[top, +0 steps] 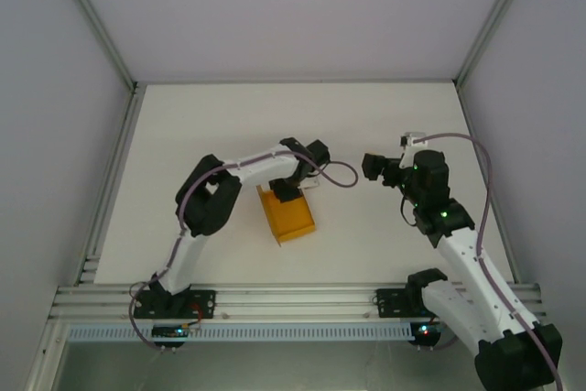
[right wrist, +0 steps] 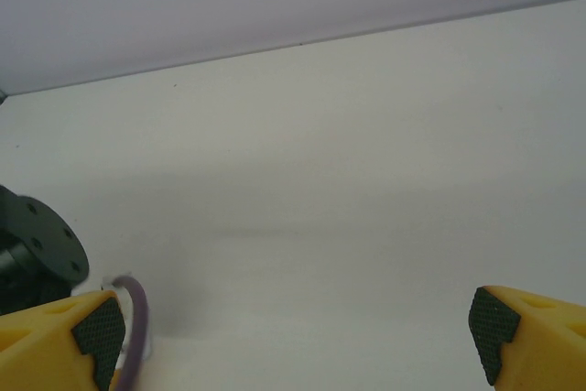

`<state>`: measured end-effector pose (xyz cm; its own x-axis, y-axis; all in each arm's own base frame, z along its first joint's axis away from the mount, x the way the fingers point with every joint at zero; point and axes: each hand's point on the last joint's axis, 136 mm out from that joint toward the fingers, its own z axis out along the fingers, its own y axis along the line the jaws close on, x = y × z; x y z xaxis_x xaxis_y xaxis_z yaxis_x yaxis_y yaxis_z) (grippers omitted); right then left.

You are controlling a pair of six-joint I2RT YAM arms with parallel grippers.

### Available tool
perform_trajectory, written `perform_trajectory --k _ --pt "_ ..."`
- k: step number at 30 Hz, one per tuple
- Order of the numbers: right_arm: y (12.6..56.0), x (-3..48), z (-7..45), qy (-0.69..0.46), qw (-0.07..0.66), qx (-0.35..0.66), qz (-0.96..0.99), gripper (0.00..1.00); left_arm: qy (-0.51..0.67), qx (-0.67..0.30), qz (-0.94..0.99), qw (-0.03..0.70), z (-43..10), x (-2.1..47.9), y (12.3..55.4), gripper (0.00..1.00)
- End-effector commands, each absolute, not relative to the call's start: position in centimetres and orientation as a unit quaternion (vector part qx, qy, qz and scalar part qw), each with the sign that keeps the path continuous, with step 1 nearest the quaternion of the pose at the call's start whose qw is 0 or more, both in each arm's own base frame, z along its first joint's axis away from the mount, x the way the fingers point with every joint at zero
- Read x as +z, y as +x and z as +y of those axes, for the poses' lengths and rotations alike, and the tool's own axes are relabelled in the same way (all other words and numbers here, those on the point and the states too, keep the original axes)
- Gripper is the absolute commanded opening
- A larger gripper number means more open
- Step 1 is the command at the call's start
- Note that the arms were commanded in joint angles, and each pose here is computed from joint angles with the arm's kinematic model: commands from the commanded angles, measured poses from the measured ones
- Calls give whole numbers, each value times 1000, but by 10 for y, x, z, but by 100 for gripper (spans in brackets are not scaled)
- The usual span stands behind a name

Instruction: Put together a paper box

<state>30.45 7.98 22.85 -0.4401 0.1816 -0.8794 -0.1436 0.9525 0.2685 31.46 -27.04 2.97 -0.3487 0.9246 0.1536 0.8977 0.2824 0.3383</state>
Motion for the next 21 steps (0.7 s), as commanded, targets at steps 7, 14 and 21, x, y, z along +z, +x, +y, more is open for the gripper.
perform_trajectory --k 7,14,21 --pt "300 217 74 27 507 166 845 99 585 217 778 73 -285 -2 346 20" --pt "296 218 81 10 499 187 846 99 625 147 757 121 -305 64 335 69" --pt "294 223 85 -13 501 192 844 99 646 83 737 179 -310 129 315 100"
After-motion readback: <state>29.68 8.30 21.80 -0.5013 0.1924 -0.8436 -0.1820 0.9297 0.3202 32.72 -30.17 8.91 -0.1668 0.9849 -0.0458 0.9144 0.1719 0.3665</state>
